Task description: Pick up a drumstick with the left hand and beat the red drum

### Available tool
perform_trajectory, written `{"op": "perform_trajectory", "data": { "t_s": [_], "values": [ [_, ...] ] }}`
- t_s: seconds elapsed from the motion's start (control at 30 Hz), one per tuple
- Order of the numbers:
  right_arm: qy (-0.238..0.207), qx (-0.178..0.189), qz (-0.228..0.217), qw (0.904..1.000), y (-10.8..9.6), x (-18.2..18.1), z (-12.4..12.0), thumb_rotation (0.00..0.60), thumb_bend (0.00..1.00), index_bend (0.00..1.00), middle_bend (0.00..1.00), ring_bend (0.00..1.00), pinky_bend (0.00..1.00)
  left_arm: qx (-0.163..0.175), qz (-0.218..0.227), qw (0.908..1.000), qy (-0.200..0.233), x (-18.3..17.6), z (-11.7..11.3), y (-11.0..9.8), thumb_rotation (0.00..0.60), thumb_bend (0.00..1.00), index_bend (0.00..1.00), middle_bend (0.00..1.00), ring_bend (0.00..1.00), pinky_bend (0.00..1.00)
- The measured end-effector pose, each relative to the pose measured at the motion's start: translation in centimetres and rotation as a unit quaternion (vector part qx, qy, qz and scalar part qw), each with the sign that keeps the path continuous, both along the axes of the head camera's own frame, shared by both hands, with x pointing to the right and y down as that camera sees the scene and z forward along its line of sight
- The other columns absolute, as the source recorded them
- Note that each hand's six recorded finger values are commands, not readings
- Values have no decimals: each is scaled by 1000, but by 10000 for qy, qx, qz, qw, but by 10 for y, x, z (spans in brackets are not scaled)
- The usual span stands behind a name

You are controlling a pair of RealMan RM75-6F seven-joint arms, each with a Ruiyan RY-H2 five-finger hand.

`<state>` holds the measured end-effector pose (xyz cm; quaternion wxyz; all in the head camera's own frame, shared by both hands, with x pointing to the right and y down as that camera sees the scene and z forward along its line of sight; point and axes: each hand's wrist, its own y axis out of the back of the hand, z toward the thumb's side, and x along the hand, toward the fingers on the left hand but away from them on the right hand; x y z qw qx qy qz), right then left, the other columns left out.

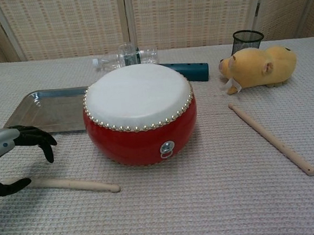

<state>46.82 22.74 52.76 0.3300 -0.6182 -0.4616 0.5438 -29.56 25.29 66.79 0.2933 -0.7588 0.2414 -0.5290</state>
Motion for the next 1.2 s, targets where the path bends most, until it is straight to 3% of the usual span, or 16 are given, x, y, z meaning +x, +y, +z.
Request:
{"op": "perform_trajectory", "data": {
  "t_s": [0.3,1.2],
  "values": [
    [0,-28,52,10000,2,2,1,600,194,0,101,0,13,-297,-157,9994,-104,20,22,9,600,311,403,149,48,16],
    [-17,-123,144,9998,5,7,2,600,194,0,101,0,13,-436,-457,9980,30,49,48,11,600,355,509,167,37,11]
  ]
}}
